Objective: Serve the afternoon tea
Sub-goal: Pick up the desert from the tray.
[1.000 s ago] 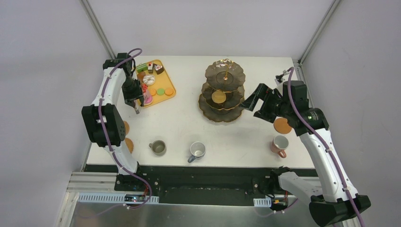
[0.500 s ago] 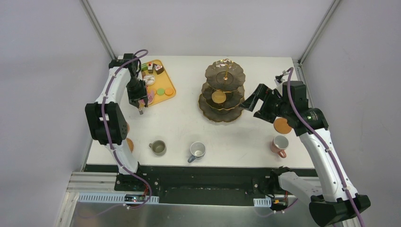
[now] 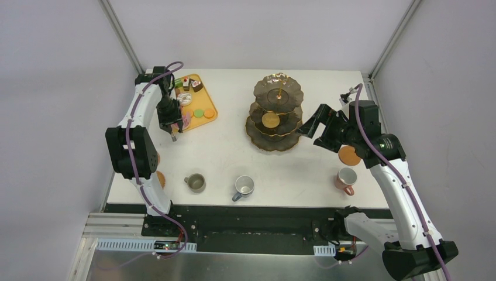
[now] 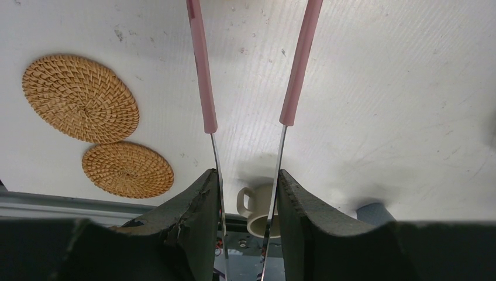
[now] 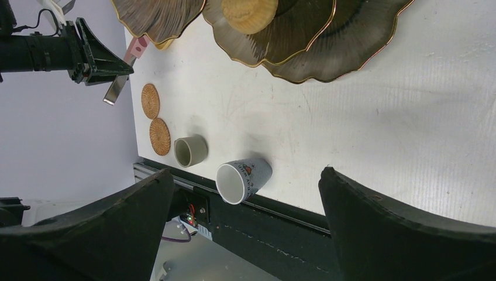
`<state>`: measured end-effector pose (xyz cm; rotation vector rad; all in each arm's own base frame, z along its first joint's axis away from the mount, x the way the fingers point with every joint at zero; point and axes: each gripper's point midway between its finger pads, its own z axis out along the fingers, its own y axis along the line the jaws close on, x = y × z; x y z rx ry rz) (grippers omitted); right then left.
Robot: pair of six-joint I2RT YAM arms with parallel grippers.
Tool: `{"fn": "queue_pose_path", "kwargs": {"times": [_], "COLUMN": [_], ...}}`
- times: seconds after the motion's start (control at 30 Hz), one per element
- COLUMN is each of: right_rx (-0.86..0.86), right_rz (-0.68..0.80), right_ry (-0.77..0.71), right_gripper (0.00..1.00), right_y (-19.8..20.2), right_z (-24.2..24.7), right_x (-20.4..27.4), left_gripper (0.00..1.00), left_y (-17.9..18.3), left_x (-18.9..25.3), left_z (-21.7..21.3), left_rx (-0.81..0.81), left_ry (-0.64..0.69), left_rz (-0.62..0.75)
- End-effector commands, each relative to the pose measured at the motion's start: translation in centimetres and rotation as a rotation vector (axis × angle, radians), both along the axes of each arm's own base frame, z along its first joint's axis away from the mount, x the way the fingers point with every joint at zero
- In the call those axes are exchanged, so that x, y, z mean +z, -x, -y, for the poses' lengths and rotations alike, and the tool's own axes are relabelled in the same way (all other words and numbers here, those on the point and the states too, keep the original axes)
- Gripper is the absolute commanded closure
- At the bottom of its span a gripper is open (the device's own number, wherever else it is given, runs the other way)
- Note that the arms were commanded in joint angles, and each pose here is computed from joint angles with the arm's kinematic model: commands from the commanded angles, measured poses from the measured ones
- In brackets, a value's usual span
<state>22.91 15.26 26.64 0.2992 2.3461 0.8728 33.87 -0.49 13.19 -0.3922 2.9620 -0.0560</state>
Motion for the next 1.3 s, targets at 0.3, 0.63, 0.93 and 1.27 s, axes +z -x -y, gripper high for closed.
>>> {"fn": "queue_pose_path", "kwargs": {"times": [0.3, 0.63, 0.93, 1.27], "right_rx": [0.001, -0.002, -0.002, 0.002], "right_rz": [0.042, 0.044, 0.047, 0.050], "right_ry": [-0.004, -0.003, -0.005, -0.012], "right_gripper": [0.01, 0.01, 0.01, 0.01], "right_y": [-0.2, -0.3, -0.3, -0.3], "right_z": [0.0, 0.0, 0.0, -0.1], "right_x": [0.6, 0.7, 0.9, 1.2], "left_gripper": [0.61, 0.63, 0.84, 0.91], "left_y": [0.7, 0.5, 0.5, 2.5], "left_x": [-0.9, -1.5, -0.4, 6.7], "left_z": [0.1, 0.2, 0.0, 0.9], "left_rx": [-0.027, -0.029, -0.028, -0.062], "left_ry": [-0.013, -0.010, -0.025, -0.054], "left_rz": [-0.035, -0.036, -0.016, 0.135]}}
